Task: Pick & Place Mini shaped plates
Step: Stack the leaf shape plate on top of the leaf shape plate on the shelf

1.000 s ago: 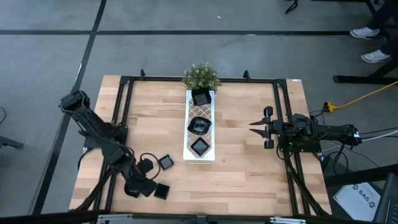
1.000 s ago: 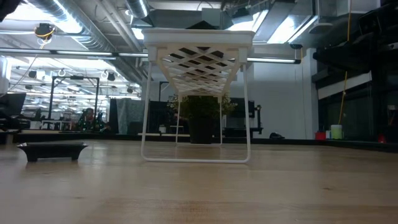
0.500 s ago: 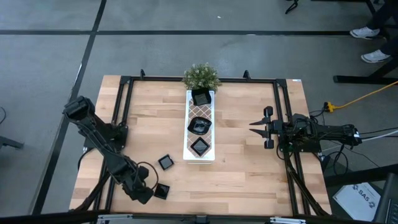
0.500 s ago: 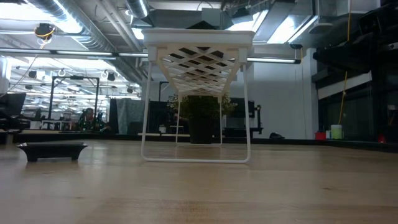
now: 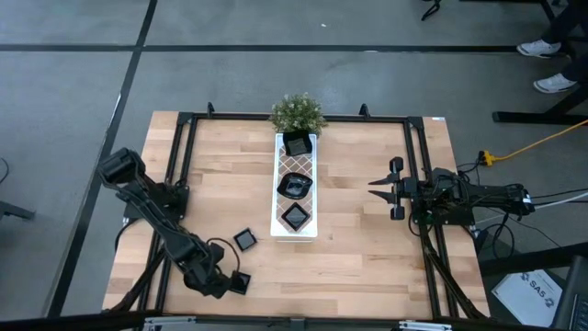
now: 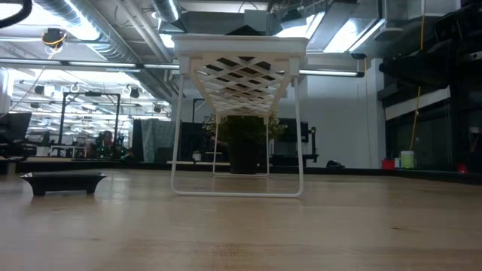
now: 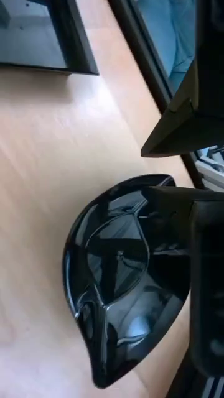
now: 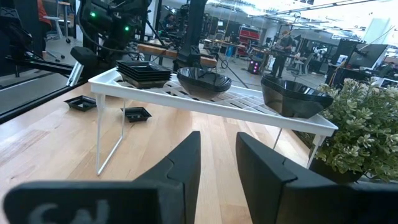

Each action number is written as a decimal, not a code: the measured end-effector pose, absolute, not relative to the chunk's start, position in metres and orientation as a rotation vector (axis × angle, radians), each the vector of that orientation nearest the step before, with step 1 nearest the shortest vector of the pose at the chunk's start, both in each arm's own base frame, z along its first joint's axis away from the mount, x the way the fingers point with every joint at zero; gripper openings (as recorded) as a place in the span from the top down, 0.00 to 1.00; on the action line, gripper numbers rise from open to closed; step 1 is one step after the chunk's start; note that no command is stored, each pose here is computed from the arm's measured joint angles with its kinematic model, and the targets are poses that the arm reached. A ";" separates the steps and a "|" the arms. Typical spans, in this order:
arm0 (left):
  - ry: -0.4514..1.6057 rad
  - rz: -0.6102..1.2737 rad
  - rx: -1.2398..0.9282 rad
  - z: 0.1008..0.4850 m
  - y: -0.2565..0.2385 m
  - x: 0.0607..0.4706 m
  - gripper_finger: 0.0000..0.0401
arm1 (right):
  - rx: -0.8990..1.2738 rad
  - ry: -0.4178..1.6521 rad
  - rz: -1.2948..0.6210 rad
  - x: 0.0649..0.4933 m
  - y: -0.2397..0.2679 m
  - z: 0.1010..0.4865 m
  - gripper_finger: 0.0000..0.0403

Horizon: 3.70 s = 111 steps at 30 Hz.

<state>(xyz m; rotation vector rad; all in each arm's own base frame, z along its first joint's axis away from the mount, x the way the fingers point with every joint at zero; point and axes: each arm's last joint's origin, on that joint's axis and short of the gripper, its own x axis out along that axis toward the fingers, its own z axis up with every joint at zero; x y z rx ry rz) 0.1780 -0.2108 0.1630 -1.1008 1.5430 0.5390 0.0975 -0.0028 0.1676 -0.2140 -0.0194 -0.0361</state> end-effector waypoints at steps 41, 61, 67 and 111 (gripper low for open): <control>1.567 0.640 -1.053 0.161 -0.215 0.181 0.99 | -0.214 -0.019 -0.036 0.097 -0.003 0.168 0.75; 1.337 0.491 -0.857 0.204 -0.221 0.205 1.00 | -0.214 -0.019 -0.036 0.097 -0.003 0.168 0.75; 1.317 0.475 -0.763 0.203 -0.213 0.209 1.00 | -0.214 -0.019 -0.036 0.097 -0.003 0.168 0.75; 0.820 0.530 0.022 0.303 -0.060 0.216 0.99 | -0.214 -0.019 -0.036 0.097 -0.003 0.168 0.75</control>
